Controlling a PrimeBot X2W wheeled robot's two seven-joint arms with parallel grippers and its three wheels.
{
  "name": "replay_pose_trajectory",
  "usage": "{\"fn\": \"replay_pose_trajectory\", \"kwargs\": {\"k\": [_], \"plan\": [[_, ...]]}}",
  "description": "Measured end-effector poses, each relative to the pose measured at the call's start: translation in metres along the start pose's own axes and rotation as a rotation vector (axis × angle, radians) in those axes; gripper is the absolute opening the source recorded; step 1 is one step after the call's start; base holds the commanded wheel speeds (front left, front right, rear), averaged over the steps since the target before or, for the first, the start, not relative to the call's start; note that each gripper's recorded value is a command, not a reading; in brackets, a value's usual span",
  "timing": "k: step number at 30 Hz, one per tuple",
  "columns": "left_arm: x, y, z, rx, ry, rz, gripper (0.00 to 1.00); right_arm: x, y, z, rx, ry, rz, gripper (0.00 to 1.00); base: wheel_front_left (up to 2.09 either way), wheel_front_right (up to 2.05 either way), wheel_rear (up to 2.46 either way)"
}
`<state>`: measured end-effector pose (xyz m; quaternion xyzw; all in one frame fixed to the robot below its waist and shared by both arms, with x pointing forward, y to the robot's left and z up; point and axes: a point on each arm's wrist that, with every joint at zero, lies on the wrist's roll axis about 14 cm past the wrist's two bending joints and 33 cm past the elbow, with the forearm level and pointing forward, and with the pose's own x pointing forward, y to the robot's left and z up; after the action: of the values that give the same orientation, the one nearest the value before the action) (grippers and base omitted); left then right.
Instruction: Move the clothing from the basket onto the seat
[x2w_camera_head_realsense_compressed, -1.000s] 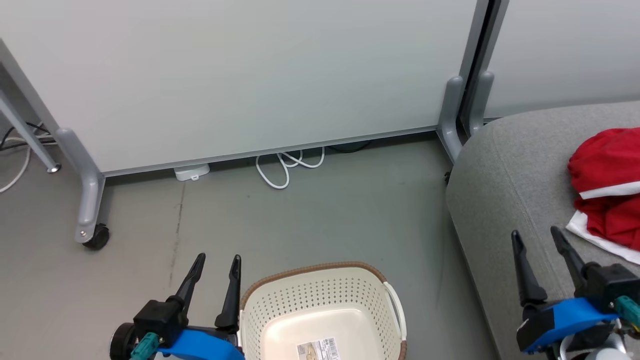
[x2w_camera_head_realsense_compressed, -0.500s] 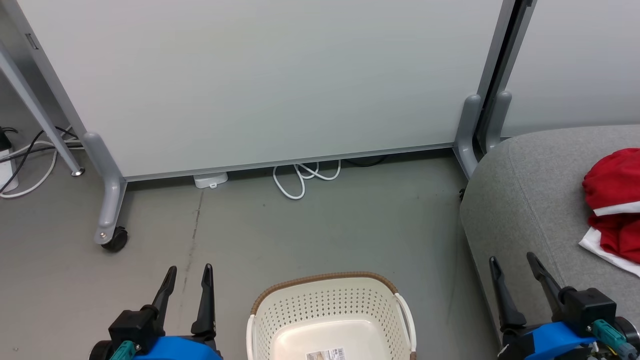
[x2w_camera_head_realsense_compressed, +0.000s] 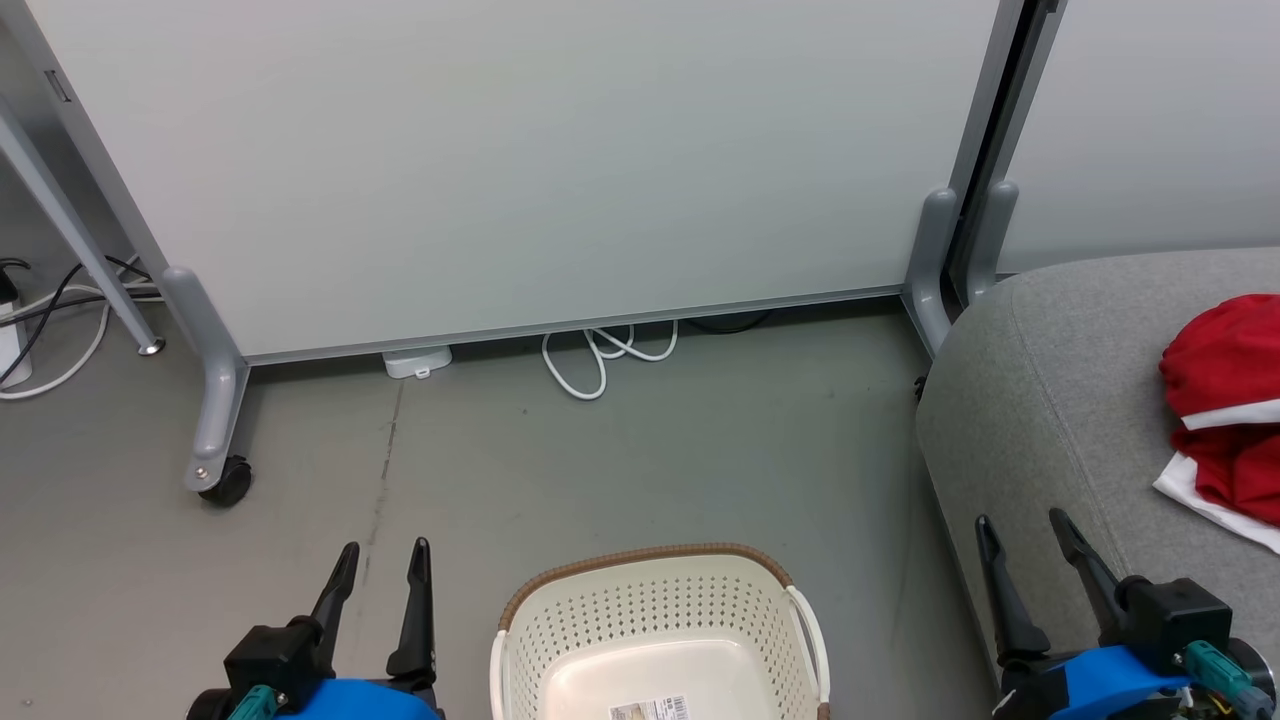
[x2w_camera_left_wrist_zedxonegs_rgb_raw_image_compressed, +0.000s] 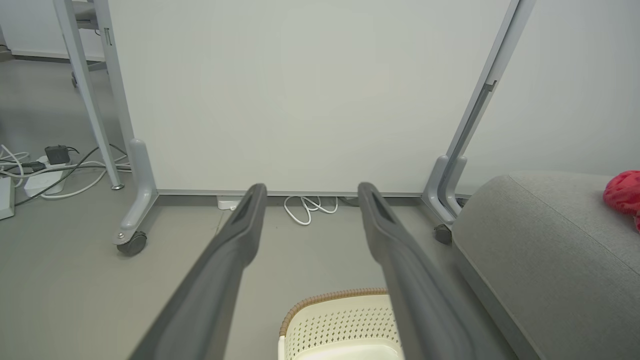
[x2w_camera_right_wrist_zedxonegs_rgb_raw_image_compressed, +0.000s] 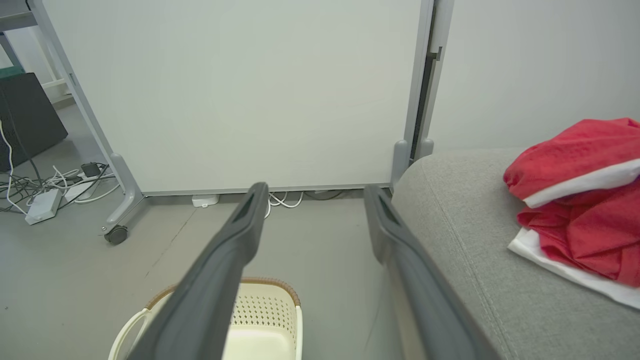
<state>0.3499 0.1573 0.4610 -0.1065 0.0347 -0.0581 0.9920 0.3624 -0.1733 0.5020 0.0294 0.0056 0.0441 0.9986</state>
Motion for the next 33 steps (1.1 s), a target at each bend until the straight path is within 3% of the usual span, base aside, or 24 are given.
{"fn": "replay_pose_trajectory", "kwargs": {"k": [7, 8, 17, 33], "plan": [[0.000, 0.001, -0.003, -0.001, 0.008, 0.003, 1.00, 0.001, 0.003, -0.001, 0.014, 0.001, 0.007, 1.00, 0.00, 0.00, 0.00], [-0.001, 0.001, -0.004, -0.001, 0.012, 0.003, 0.00, 0.001, 0.003, -0.002, 0.014, 0.003, 0.007, 0.00, 0.00, 0.00, 0.00], [-0.022, 0.005, -0.044, -0.031, 0.136, 0.036, 0.00, -0.009, 0.002, -0.035, 0.035, 0.109, -0.005, 0.00, 0.00, 0.00, 0.00], [-0.016, 0.019, -0.035, -0.298, 0.120, 0.126, 0.00, -0.009, -0.007, -0.037, 0.339, 0.114, -0.066, 0.00, 0.00, 0.00, 0.00]]}}
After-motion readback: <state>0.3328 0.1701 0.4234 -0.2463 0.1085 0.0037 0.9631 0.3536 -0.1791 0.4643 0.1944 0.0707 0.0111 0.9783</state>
